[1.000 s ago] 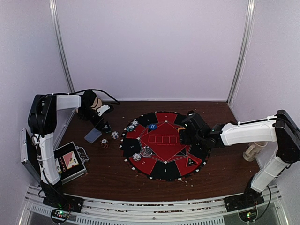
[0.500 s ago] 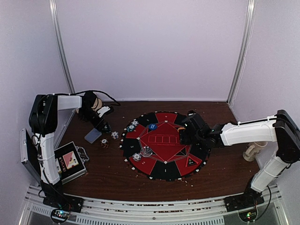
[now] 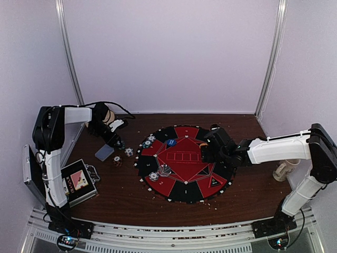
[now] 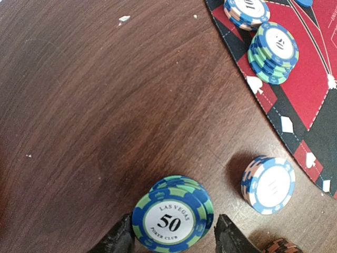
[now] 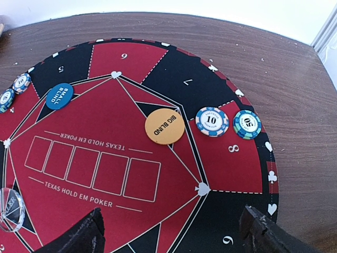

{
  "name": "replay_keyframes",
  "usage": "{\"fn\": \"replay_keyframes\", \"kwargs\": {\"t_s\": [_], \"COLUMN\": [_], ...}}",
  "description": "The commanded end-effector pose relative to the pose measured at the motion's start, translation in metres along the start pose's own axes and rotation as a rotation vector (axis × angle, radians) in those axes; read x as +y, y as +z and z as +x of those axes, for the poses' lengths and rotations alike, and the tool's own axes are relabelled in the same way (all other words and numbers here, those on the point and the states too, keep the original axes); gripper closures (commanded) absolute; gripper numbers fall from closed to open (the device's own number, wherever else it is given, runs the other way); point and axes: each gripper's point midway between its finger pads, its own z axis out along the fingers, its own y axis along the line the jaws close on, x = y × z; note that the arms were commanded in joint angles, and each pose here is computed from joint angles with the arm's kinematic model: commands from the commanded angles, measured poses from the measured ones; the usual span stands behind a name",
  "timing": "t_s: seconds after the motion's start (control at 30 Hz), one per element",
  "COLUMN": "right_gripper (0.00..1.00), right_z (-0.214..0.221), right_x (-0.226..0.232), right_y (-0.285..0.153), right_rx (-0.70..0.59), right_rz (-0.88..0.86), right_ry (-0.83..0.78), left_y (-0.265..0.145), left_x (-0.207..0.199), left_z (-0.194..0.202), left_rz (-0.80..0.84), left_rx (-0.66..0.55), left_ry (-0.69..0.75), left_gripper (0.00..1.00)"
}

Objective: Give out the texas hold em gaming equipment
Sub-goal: Pick up the pile of poker chips from the pile of poker chips.

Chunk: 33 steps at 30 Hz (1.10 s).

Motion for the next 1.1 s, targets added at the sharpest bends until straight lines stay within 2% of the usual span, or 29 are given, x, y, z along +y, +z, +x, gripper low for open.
{"fn": "replay_keyframes", "kwargs": {"t_s": [0.0,0.17,0.4,1.07], "right_gripper": [0.10,0.10,0.10,0.10], "right_z": [-0.003,-0.003,-0.004,-0.003], "right_x": [0.001,0.001,0.001,0.002], "right_y": [0.001,0.001,0.000,0.000], "right_rx": [-0.017,-0.017,-0.019,-0.018], "right_rz": [0.013,0.015,0.014,0.013], "right_ry": [0.001,0.000,0.002,-0.001], "left_y": [-0.001,0.000,0.002,0.004], "left_x": [0.004,0.004,0.003,-0.001], "left_z": [-0.001,0.002,0.004,-0.009], "left_rz": [-0.001,-0.008,-0.013,-0.004], "left_rx": [0.003,0.012,0.026,0.006], "left_ry": [0.011,0.013,0.018,0.039], "left_gripper": [0.48,0.49,0.46,0.44]}}
